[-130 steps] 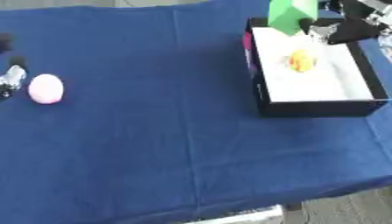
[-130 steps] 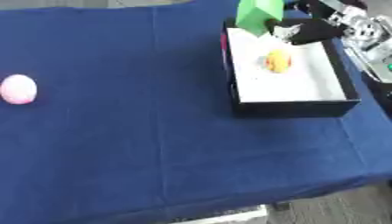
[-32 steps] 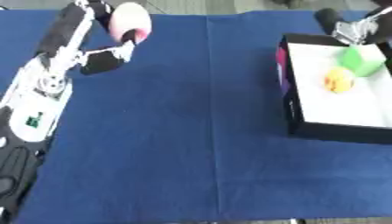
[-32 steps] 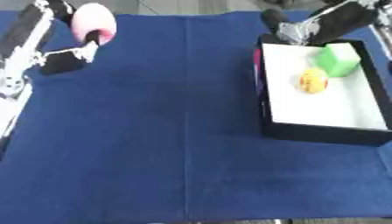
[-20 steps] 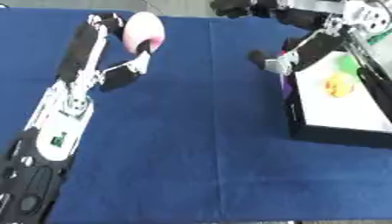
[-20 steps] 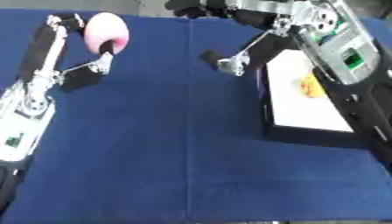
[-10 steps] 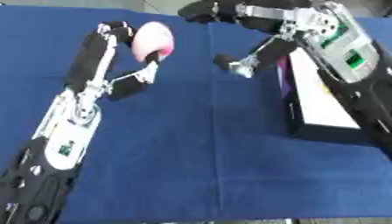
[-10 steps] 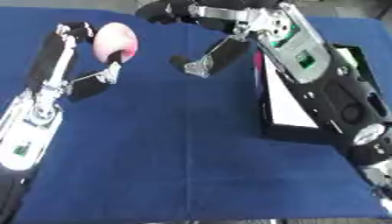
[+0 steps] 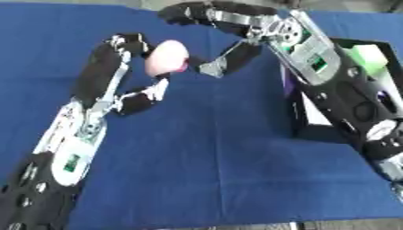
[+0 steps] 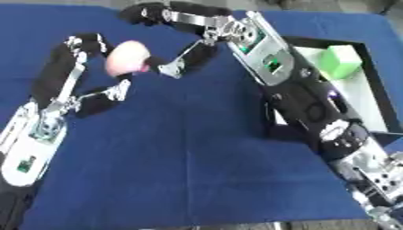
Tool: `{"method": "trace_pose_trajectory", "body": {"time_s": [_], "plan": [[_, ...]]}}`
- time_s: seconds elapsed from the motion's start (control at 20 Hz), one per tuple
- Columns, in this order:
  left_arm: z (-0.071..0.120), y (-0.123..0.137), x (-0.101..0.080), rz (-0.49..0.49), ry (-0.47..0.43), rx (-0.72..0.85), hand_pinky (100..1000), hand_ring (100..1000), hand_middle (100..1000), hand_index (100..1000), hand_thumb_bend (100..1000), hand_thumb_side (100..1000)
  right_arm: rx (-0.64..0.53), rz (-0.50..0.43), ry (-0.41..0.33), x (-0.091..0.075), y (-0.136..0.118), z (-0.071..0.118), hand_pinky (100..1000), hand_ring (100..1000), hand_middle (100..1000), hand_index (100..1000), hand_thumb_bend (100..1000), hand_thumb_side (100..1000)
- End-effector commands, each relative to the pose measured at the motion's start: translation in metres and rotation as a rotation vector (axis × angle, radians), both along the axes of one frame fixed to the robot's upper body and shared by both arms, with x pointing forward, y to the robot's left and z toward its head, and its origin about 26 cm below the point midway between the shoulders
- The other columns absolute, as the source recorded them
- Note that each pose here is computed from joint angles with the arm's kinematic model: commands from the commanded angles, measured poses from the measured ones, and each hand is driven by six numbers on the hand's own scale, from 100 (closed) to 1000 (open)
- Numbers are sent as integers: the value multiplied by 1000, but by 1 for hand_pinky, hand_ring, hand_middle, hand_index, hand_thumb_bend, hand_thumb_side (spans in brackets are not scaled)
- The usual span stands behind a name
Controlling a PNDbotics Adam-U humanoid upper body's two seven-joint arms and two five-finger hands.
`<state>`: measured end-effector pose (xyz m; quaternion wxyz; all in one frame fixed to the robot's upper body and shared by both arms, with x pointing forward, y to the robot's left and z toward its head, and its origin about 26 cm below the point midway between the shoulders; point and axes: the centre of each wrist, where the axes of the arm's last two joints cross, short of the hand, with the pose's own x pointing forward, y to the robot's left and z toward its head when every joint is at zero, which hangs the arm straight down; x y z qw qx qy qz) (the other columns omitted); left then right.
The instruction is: Pick up the objects with one hand, pass them to the other hand, and then place them into the box on the other side of the table.
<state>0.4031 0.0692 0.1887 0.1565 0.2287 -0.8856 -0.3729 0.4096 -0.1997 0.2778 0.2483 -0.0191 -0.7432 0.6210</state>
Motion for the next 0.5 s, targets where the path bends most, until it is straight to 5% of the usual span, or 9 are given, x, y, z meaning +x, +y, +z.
{"method": "trace_pose_trajectory", "body": {"time_s": [0.05,0.35,0.5], "plan": [[14,-10,-3,-27,-52,-30,751,523,448,550,100,176,-25,3,-19,1,3,7,1000,1000,1000,1000,121,100],[15,-13,-3,-29,-57,-42,752,522,445,548,100,179,-44,14,-28,0,6,5,1000,1000,1000,1000,171,100],[15,-15,-4,-35,-58,-50,754,521,446,550,100,193,-25,-9,-18,2,5,3,944,1000,935,994,100,100]]}}
